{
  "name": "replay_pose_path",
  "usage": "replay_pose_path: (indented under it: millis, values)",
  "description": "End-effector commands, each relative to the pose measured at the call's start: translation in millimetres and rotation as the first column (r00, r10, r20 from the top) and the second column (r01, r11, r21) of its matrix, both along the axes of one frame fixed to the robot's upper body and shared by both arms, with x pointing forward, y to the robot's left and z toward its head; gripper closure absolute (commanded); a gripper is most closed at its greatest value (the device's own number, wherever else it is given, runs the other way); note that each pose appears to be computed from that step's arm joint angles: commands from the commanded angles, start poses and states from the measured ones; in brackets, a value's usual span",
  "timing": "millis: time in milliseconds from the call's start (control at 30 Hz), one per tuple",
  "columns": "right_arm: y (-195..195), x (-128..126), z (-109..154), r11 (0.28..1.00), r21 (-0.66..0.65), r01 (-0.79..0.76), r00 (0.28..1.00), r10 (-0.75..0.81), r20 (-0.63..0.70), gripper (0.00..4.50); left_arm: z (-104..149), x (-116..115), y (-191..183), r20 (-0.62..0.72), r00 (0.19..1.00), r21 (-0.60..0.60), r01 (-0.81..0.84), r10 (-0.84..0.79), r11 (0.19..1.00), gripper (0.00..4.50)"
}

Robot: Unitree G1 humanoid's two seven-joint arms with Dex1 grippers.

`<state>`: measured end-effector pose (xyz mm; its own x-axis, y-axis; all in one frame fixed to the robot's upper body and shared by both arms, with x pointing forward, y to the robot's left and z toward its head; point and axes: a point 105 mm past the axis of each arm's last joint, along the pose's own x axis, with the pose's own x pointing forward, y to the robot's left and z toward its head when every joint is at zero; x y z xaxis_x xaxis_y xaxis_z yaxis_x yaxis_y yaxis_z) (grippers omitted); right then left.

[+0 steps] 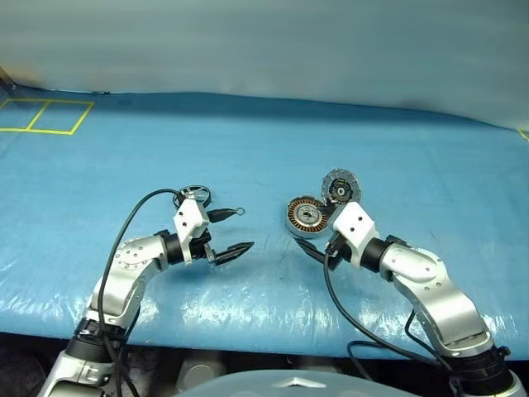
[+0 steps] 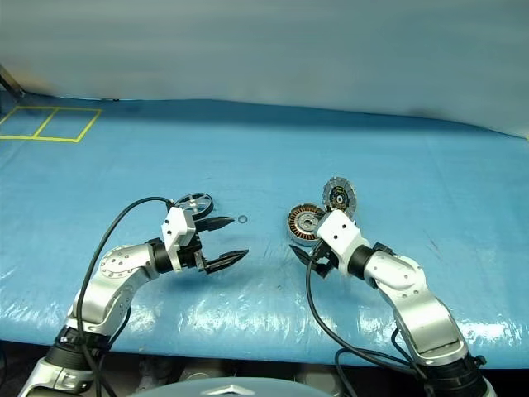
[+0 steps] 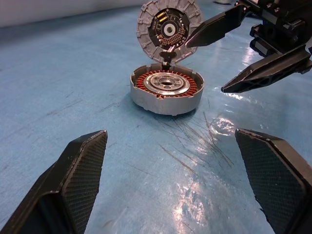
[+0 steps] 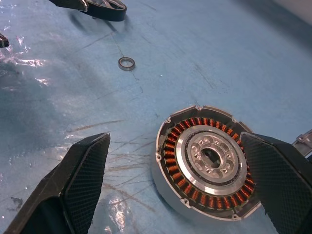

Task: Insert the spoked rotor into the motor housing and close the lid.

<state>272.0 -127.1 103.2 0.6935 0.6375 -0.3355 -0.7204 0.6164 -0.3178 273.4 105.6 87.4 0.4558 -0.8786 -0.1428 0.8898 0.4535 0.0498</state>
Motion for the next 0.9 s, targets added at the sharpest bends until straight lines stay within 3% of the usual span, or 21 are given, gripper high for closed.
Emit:
replay_pose_path:
  millis: [33, 500, 800, 900]
  values:
    - [2.2, 4.1, 6.4, 0.997, -0.053, -0.051, 0.999, 0.051, 0.008, 0.00, 6.2, 1.9, 2.1, 0.032, 0.999, -0.016, -0.021, 0.021, 1.000, 0.02]
    - [2.9, 24.0, -14.2, 0.943, -0.270, -0.193, 0.980, 0.172, -0.100, 0.00, -1.9, -4.7, 0.2, 0.020, 0.999, -0.021, -0.046, 0.047, 0.999, 0.02]
    - [-1.3, 30.3, -32.3, 0.918, -0.326, -0.225, 0.969, 0.177, -0.171, 0.00, -11.5, -9.3, -0.2, 0.004, 0.997, -0.019, -0.077, 0.077, 0.997, 0.02]
    - [2.4, 31.1, -36.4, 0.897, -0.360, -0.256, 0.962, 0.202, -0.182, 0.59, -11.1, -8.3, -0.7, 0.008, 0.996, -0.023, -0.085, 0.086, 0.996, 0.00]
